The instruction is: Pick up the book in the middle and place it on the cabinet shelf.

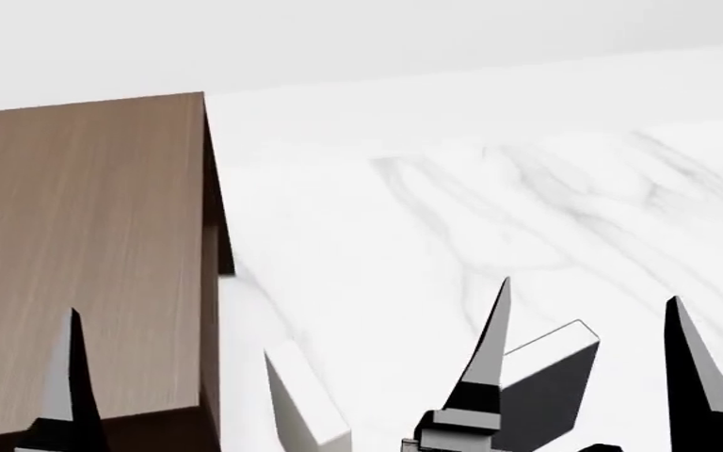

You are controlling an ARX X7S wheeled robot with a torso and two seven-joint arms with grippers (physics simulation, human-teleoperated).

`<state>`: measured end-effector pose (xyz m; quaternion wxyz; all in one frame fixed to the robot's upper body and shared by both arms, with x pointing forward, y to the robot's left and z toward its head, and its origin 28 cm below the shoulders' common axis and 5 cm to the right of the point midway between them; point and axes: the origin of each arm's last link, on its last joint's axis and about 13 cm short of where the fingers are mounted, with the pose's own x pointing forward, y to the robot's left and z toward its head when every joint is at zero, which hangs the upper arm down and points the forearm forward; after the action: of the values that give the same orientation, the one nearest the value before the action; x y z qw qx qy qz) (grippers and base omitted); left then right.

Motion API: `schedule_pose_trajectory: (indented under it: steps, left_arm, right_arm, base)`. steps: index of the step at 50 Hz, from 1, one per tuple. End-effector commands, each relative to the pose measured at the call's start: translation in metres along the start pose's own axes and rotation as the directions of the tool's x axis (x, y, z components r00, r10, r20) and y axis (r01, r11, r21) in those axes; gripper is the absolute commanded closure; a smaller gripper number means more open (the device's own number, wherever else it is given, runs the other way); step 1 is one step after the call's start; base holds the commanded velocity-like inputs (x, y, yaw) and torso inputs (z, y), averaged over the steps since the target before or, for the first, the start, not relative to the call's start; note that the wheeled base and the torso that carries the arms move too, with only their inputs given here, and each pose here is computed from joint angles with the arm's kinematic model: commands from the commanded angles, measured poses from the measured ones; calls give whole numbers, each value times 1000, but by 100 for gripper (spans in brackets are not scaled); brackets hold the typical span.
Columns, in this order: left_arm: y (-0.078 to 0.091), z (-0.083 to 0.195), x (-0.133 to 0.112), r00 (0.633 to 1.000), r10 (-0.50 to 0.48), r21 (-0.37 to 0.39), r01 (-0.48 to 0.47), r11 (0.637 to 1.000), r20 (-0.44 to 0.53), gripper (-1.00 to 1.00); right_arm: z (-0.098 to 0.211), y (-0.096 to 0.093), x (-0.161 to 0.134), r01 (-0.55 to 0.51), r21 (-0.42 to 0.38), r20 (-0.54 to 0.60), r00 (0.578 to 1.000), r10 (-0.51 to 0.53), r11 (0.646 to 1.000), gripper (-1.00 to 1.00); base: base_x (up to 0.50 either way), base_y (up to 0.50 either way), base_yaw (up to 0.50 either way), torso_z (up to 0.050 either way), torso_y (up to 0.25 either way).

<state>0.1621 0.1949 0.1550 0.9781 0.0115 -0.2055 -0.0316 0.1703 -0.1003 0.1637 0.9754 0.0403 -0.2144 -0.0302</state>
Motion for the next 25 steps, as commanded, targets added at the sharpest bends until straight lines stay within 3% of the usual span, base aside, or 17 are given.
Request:
schedule_pose_trajectory:
  steps: [1, 25]
  left_arm:
    - [1, 0, 0, 1000, 2, -26, -2, 1000, 3, -100]
    - [1, 2, -1, 1000, -1, -31, 2, 1000, 7, -100]
  right_arm:
    - [-1, 1, 1, 10, -28, -12, 1000, -10, 1000, -100]
    - [-1, 1, 1, 20, -32, -15, 1000, -20, 999, -100]
  base:
    - [0, 0, 0, 50, 0]
    - [0, 0, 0, 50, 0]
